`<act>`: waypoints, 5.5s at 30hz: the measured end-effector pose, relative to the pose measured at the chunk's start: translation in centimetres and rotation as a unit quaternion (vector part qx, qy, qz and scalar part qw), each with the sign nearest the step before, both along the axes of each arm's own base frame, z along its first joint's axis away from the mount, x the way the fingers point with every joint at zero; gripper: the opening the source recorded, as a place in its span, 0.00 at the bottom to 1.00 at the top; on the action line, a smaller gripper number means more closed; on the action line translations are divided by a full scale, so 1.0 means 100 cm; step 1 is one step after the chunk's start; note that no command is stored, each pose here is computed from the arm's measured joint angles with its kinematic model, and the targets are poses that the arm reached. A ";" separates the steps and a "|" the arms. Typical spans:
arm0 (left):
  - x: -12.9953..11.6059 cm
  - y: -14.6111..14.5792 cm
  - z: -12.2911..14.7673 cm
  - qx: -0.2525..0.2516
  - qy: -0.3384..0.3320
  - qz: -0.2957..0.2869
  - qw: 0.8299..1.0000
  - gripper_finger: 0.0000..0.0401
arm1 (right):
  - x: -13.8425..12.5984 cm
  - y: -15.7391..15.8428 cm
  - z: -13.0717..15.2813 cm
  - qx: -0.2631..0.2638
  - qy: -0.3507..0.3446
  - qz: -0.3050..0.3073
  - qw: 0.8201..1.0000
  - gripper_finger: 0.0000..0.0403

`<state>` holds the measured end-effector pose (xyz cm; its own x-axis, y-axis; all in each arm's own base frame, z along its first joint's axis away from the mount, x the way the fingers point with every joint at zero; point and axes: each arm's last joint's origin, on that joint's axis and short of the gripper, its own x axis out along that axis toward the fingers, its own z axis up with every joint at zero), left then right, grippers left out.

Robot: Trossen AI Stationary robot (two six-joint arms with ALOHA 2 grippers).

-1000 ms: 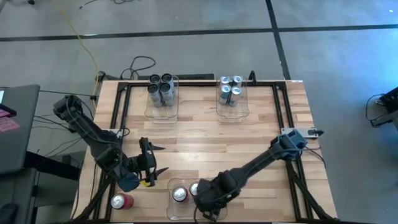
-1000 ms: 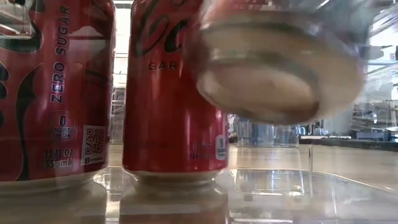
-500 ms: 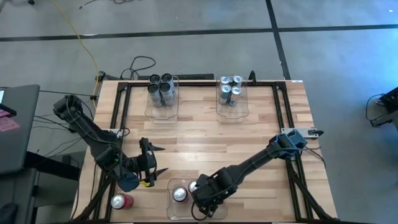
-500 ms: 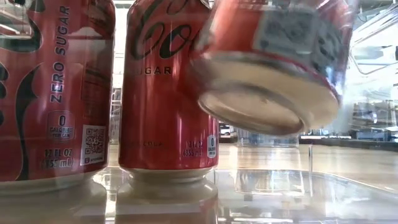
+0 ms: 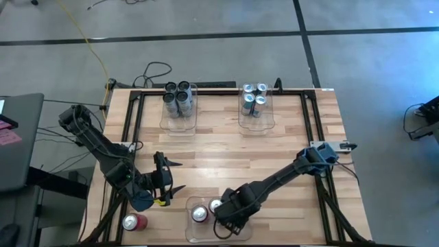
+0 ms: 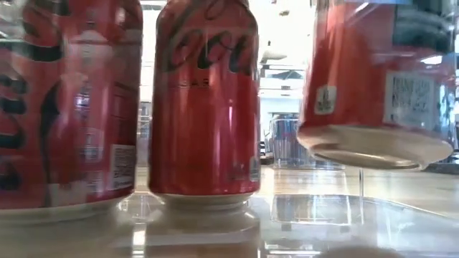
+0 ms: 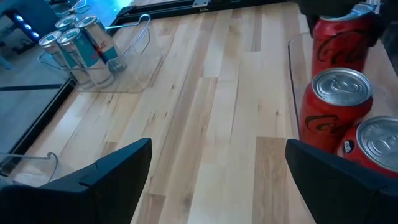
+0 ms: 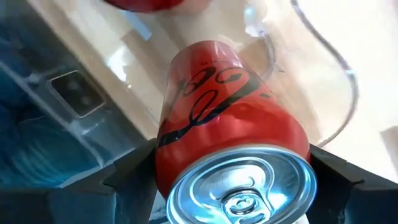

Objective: Sort soda cans
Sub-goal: Put the right red and black soda can into the bottom transparent bin, then put the red and black soda can into the bottom transparent bin

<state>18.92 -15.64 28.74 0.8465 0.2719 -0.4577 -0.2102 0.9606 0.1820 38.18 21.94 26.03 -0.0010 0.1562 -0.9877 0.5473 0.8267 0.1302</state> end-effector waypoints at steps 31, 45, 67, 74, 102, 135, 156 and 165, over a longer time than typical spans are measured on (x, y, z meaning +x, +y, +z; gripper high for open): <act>0.000 0.000 0.000 -0.001 -0.001 0.000 1.000 0.91 | 0.009 -0.003 -0.002 -0.016 -0.051 0.059 0.997 0.80; 0.000 0.000 0.000 -0.001 0.000 0.001 1.000 0.91 | 0.000 -0.009 -0.002 -0.070 -0.015 0.004 0.997 0.92; -0.005 -0.008 -0.001 -0.034 0.013 -0.028 0.999 0.91 | -0.016 0.011 0.043 -0.121 -0.099 0.078 0.985 0.98; -0.011 -0.005 -0.005 -0.029 0.016 0.006 0.999 0.91 | -0.021 0.011 0.041 -0.168 -0.111 0.076 0.977 0.89; -0.035 -0.023 0.018 -0.351 0.356 -0.160 0.851 0.62 | -0.030 0.000 0.076 -0.326 -0.251 0.046 0.910 0.15; -0.084 -0.037 0.010 -0.484 0.396 0.224 0.748 0.75 | -0.037 0.009 0.006 -0.420 -0.194 0.071 0.884 0.16; -0.068 -0.086 -0.027 -0.529 0.383 0.326 0.684 0.75 | -0.053 0.021 -0.014 -0.475 -0.196 0.112 0.850 0.16; -0.065 -0.081 -0.029 -0.500 0.324 0.304 0.743 0.75 | -0.052 0.020 -0.014 -0.477 -0.193 0.118 0.849 0.16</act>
<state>12.38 -23.72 25.84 0.2188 -0.2361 -0.9468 -0.8403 0.4476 -0.3059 32.96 23.95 24.65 0.4317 -0.6746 -0.5988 0.4203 0.7378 -0.5282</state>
